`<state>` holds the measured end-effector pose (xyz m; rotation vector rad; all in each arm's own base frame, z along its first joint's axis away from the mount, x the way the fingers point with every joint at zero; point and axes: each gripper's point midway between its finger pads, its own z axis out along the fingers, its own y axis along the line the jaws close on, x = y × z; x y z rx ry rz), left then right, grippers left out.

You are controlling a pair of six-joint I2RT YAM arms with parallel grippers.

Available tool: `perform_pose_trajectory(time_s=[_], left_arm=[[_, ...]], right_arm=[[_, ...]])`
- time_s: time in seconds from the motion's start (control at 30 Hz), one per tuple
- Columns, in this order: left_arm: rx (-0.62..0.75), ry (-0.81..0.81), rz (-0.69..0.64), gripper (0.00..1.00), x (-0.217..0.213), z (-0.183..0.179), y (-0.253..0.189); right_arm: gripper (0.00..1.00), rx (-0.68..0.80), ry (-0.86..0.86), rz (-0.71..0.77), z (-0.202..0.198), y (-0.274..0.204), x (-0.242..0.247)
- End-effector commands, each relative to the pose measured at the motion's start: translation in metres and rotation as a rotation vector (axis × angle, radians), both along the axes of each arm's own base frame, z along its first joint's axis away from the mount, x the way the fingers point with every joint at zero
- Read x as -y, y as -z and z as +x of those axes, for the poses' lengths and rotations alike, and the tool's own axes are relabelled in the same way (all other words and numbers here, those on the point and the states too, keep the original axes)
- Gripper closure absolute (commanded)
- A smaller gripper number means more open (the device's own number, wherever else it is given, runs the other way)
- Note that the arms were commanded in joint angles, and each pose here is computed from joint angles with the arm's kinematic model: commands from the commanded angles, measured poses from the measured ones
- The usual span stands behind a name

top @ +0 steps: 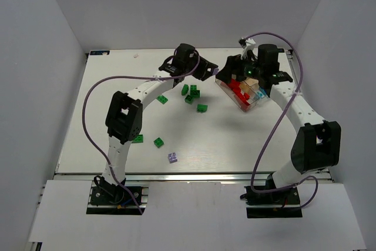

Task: Sort the legos into containers by color

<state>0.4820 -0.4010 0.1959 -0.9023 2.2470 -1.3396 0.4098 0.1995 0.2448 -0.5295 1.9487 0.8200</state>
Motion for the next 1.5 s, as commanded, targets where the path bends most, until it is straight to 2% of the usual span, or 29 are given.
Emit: perform_pose_trajectory(time_s=[0.0,0.27,0.47,0.5,0.63,1.47], left_arm=[[0.064,-0.073,-0.079,1.00,-0.010,-0.005,-0.069],[0.027,-0.064,-0.102,1.00,-0.003,-0.017,-0.068],[0.005,-0.067,-0.121,1.00,-0.003,-0.019,-0.064],[0.006,-0.070,-0.124,1.00,-0.003,-0.019,-0.065],[-0.003,-0.067,-0.127,1.00,-0.002,-0.020,-0.064],[-0.017,-0.056,-0.155,1.00,0.001,-0.022,-0.063]], right_arm=[[0.11,-0.034,0.118,0.026,0.019,-0.006,0.000],[0.14,-0.058,0.217,0.015,0.035,0.007,0.002],[0.27,-0.043,0.187,0.079,0.037,-0.003,-0.009],[0.33,-0.042,0.181,0.083,0.037,-0.004,-0.011],[0.40,-0.052,0.178,0.081,0.040,0.002,-0.014],[0.38,-0.030,0.143,0.093,0.050,0.003,-0.033]])
